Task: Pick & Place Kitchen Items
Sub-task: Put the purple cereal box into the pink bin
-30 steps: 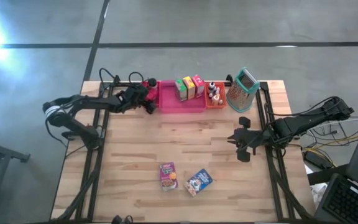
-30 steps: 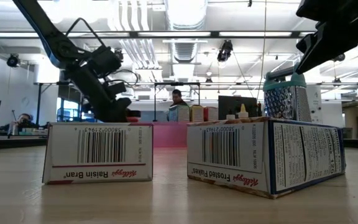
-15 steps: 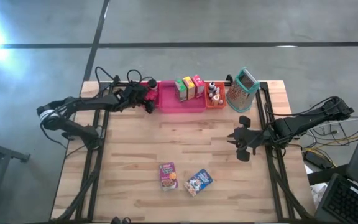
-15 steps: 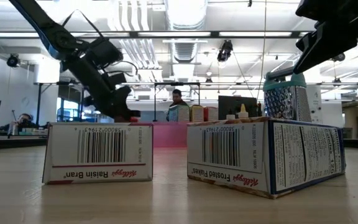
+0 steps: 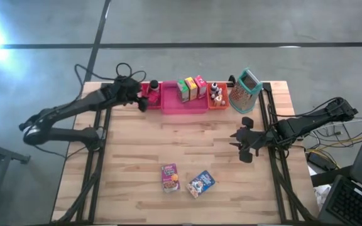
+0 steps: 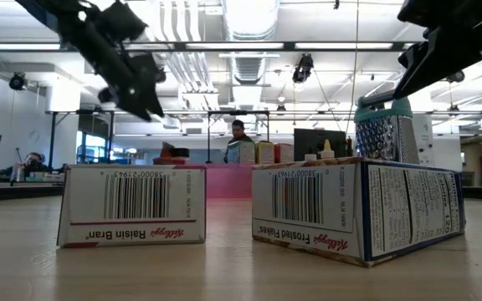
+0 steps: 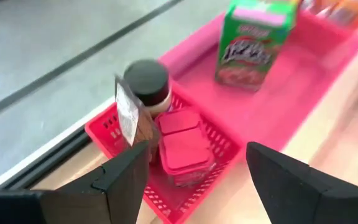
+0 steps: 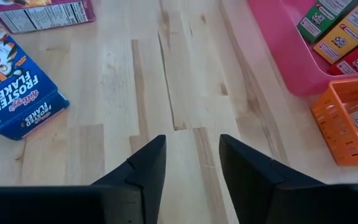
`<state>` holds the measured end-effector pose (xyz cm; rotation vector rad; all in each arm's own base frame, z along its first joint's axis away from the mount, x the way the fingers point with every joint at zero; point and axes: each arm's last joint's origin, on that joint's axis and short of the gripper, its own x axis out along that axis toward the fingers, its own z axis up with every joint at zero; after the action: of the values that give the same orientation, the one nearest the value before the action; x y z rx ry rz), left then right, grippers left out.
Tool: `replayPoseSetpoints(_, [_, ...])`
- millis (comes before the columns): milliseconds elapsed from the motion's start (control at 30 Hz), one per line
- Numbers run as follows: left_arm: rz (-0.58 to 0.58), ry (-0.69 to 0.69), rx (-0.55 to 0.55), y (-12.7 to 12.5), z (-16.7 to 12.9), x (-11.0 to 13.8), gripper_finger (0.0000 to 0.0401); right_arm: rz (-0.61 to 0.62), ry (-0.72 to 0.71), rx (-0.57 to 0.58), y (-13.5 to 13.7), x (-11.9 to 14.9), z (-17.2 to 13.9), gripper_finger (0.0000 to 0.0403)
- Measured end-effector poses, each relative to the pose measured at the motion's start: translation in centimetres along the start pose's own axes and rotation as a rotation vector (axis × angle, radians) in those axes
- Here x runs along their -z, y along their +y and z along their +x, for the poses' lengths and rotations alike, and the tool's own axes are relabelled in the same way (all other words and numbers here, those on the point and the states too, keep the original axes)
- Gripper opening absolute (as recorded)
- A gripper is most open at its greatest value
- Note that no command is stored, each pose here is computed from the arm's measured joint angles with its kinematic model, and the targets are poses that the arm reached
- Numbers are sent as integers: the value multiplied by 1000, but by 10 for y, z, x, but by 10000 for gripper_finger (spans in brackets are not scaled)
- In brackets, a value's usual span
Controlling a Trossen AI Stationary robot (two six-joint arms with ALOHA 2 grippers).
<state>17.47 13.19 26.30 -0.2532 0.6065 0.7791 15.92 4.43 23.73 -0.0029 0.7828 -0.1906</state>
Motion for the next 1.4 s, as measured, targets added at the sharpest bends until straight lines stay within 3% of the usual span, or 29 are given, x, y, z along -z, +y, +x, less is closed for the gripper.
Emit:
replayPoseSetpoints(200, [14, -119, 111, -18, -35, -3, 272, 5, -7, -2, 0, -1, 0, 163])
replayPoseSetpoints(433, [105, -167, 207, -57, -57, 6, 266, 73, -39, -17, 0, -4, -4, 182])
replayPoseSetpoints(633, [124, -237, 197, -94, -78, 16, 265, 105, -100, -50, -6, -12, -24, 196])
replayPoseSetpoints(867, [151, -290, 315, -137, -99, 36, 265, 115, -189, -82, -18, -11, -49, 207])
replayPoseSetpoints(967, [178, -288, 367, -152, -103, 45, 265, 112, -201, -85, -23, -6, -57, 212])
replayPoseSetpoints(1200, [118, -204, 480, -174, -108, 64, 265, 128, -245, -98, -28, -4, -65, 224])
replayPoseSetpoints(1400, [153, -135, 482, -191, -98, 80, 265, 125, -240, -96, -27, -5, -63, 238])
